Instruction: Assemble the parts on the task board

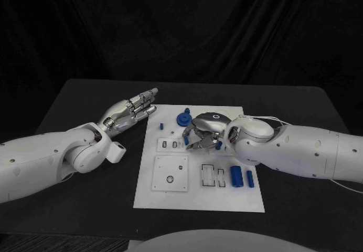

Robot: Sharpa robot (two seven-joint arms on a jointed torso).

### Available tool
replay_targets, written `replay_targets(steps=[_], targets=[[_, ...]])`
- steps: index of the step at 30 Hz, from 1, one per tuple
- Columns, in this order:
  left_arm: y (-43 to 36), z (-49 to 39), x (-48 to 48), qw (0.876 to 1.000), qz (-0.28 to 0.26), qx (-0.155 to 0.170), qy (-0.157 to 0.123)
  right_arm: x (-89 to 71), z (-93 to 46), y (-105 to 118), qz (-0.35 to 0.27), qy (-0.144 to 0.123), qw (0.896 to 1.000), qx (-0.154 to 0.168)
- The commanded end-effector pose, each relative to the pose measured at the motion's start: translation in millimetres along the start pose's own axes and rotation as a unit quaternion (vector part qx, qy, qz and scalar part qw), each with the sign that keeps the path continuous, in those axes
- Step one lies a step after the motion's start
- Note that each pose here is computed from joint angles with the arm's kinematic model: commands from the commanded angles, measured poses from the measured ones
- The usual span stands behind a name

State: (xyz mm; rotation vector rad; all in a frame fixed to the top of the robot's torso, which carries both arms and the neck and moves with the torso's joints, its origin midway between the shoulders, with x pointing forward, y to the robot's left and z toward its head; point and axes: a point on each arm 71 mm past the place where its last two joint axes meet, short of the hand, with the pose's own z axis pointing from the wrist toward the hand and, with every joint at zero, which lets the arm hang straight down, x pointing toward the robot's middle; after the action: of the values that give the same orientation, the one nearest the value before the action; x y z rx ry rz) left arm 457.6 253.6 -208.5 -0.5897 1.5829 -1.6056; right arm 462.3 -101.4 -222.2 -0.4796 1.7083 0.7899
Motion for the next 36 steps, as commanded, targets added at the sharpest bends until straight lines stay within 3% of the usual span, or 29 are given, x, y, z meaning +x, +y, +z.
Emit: replay_targets(steps=[1, 9, 14, 20, 25, 32, 36], targets=[[-0.9, 0.2, 1.3, 1.000, -0.003, 0.006, 0.004, 1.0, -1.1, -0.4, -0.002, -0.002, 1.000, -0.001], [-1.8, -0.4, 0.2, 1.000, 0.001, 0.011, -0.003, -6.5, -5.8, 0.7, -0.001, -0.054, 0.998, -0.024], [-4.6, -1.9, -0.8, 1.000, 0.012, 0.023, -0.019, -17.2, -15.1, 1.7, -0.001, -0.113, 0.993, -0.042], [-8.9, -6.2, -5.0, 0.997, 0.034, 0.035, -0.051, -45.4, -30.4, -3.0, -0.012, -0.185, 0.981, -0.049], [-13.0, -5.3, -9.5, 0.994, 0.060, 0.036, -0.085, -65.4, -47.0, -14.2, -0.025, -0.202, 0.978, -0.039], [-30.0, 9.0, -21.7, 0.988, 0.098, 0.035, -0.116, -77.2, -74.6, -28.7, -0.042, -0.229, 0.972, -0.043], [-44.1, 18.7, -27.4, 0.981, 0.156, 0.043, -0.104, -78.8, -86.9, -38.4, -0.047, -0.233, 0.971, -0.033]])
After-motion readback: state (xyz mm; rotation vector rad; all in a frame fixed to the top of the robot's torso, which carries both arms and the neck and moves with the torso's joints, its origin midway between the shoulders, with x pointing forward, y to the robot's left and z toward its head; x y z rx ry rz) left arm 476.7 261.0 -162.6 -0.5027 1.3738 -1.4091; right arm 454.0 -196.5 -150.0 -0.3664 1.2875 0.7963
